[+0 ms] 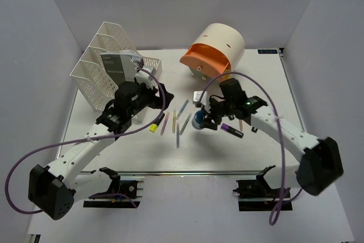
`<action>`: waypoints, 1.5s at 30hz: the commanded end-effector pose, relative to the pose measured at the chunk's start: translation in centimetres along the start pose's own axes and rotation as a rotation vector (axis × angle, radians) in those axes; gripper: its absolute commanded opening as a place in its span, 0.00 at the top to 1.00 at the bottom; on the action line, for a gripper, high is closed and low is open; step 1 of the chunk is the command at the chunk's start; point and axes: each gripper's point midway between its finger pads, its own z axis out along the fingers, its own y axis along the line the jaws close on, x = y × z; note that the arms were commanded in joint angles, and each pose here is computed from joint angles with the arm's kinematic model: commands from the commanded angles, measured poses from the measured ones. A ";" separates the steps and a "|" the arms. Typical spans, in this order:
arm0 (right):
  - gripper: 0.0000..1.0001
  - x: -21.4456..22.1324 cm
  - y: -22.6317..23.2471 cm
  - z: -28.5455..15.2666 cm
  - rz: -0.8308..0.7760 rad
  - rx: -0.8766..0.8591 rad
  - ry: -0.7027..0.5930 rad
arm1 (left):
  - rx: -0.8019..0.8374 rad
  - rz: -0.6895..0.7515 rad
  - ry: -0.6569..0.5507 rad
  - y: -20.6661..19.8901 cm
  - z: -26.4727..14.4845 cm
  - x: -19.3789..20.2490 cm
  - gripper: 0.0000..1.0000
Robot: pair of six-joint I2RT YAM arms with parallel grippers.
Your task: Organize the desk
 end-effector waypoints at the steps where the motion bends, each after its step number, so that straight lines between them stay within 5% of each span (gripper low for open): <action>1: 0.97 -5.0 -1.1 -4.9 -0.064 0.116 -0.157 | 0.187 -0.119 0.058 -4.0 0.9 0.2 0.13; 18: 1.00 -9.8 -3.1 -12.1 -0.100 0.369 -0.342 | 0.606 -0.750 0.192 -12.9 3.0 -4.5 0.07; 45: 1.00 -13.3 -3.3 -12.6 -0.089 0.309 -0.430 | 0.533 -0.656 0.362 -12.5 4.1 -1.1 0.04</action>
